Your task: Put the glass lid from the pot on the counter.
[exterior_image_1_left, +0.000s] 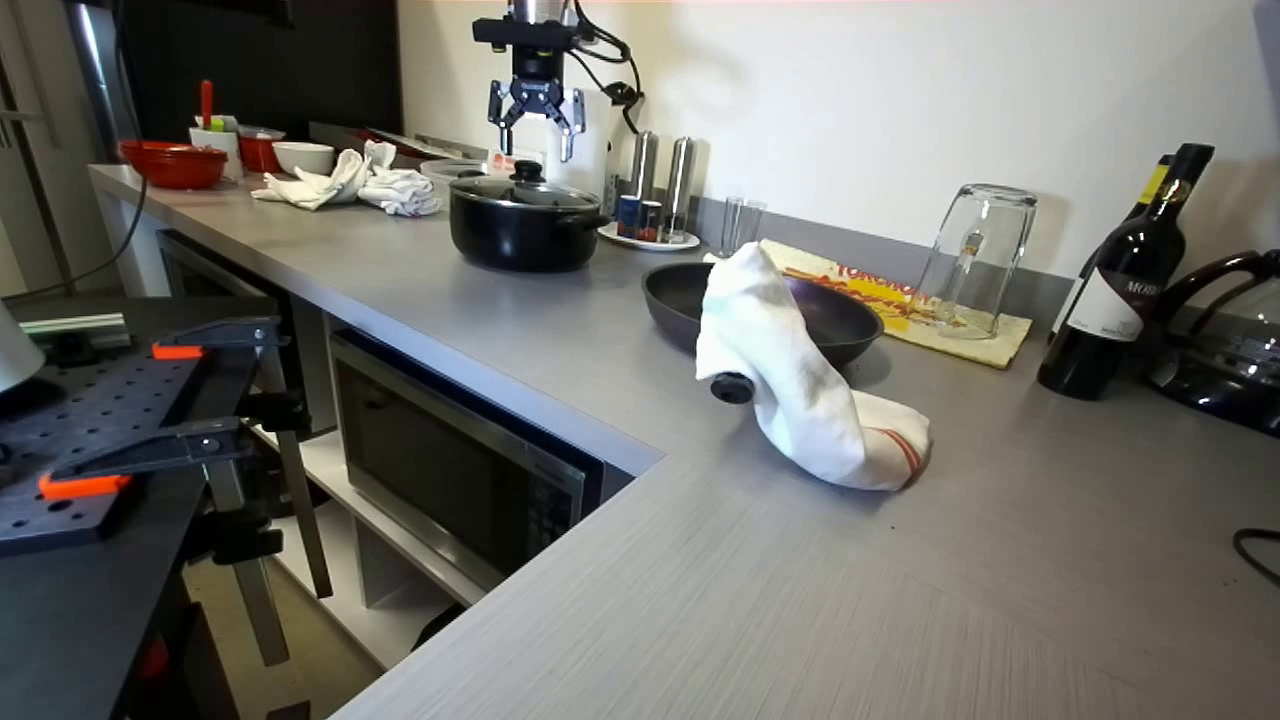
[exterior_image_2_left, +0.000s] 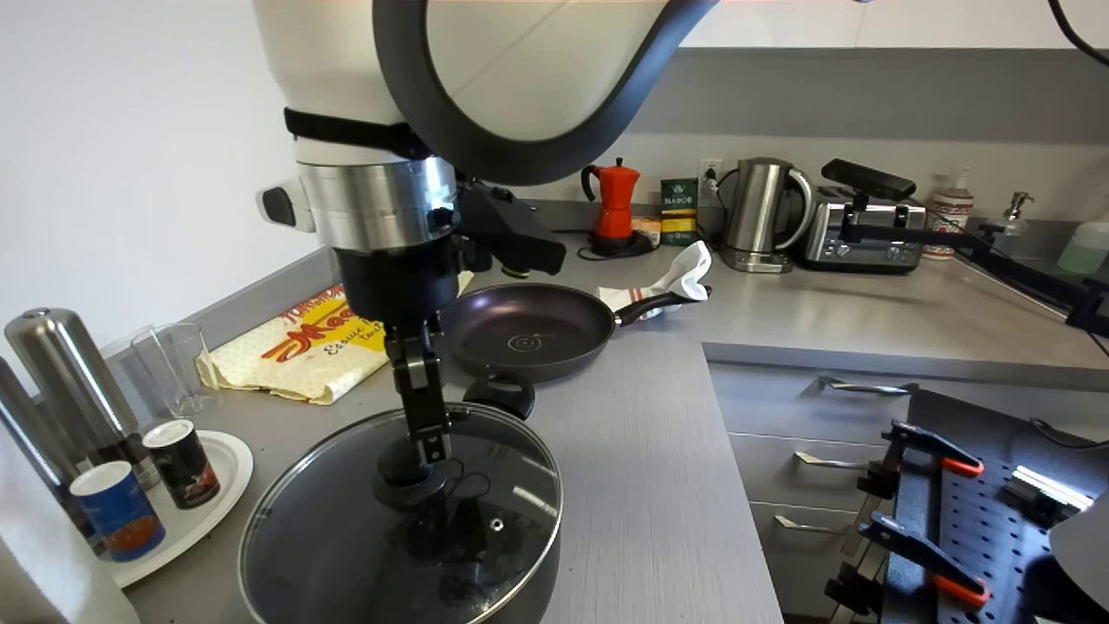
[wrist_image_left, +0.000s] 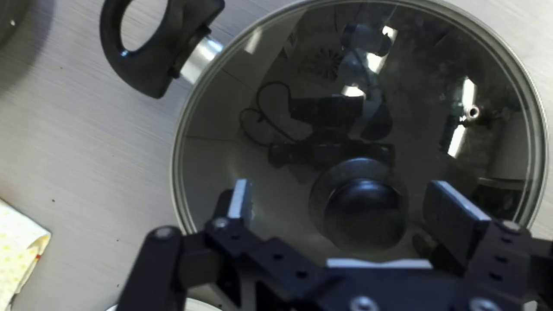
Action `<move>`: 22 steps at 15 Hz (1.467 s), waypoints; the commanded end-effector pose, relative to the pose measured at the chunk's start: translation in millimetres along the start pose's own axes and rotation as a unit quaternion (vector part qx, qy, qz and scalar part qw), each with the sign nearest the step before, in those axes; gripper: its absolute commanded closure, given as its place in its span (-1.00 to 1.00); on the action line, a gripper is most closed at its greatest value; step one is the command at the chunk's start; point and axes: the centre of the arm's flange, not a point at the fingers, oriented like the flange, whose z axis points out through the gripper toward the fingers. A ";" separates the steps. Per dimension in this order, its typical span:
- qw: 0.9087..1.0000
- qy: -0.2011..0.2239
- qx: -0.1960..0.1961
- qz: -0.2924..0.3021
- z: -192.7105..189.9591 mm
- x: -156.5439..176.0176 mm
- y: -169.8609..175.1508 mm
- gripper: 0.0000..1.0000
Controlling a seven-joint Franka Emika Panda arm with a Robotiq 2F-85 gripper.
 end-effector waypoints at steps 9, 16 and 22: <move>0.999 -0.016 0.015 -0.050 17.7 30.7 -10.0 -0.47; 0.998 -0.016 0.014 -0.056 14.1 31.7 -8.1 0.50; 0.998 -0.018 0.006 -0.053 -2.4 22.5 -13.0 0.50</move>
